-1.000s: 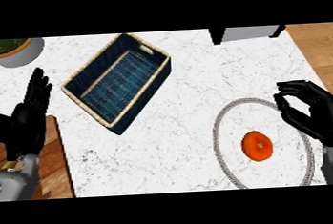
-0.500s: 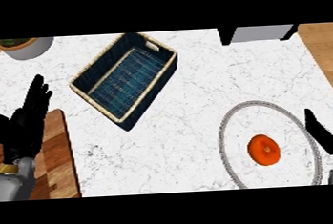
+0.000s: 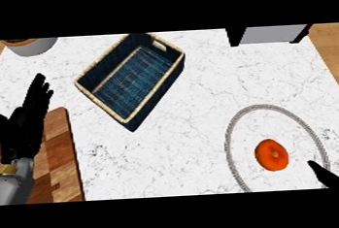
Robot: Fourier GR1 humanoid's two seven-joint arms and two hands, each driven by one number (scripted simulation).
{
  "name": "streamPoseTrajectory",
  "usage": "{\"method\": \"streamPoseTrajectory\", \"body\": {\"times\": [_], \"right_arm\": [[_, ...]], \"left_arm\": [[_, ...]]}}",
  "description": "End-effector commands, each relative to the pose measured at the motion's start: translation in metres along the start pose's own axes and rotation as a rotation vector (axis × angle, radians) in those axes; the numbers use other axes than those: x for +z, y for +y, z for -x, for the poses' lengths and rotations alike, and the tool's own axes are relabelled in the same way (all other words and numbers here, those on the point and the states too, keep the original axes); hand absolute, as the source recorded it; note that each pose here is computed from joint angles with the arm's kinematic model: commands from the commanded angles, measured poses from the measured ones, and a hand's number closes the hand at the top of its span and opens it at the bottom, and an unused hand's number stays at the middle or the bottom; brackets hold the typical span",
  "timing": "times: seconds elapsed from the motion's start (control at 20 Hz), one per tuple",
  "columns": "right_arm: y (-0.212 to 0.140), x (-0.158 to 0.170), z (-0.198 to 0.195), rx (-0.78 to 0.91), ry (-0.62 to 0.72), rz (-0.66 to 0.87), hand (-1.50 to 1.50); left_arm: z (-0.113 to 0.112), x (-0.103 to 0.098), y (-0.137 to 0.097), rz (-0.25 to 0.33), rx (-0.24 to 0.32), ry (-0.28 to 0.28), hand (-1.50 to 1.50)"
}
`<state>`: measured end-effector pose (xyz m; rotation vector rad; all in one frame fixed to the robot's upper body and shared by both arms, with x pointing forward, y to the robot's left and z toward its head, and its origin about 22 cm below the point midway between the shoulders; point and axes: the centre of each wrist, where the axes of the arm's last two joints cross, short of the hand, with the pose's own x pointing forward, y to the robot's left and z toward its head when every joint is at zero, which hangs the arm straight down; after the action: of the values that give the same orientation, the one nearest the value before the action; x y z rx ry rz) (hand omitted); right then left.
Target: Pick the squash from the placemat and place it in the basket
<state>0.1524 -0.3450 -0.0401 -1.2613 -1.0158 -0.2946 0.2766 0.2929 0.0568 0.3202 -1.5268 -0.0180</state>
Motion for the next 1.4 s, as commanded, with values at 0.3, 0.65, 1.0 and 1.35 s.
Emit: {"method": "streamPoseTrajectory", "body": {"times": [0.3,0.65,1.0,1.35], "right_arm": [[-0.042,0.036,-0.049,0.221,0.2,-0.362,-1.5],[-0.097,0.079,-0.129,0.209,0.227,-0.327,-1.5],[-0.074,0.089,-0.127,0.152,0.207,-0.298,-1.5],[-0.016,0.104,-0.115,0.141,0.178,-0.316,-1.5]], "left_arm": [[-0.001,-0.006,0.003,0.024,-0.001,0.011,0.0],[0.006,-0.007,-0.014,0.012,0.015,0.005,0.0],[0.02,-0.013,0.008,0.021,0.014,0.011,0.0],[-0.005,-0.014,-0.001,0.024,0.01,0.022,0.0]]}}
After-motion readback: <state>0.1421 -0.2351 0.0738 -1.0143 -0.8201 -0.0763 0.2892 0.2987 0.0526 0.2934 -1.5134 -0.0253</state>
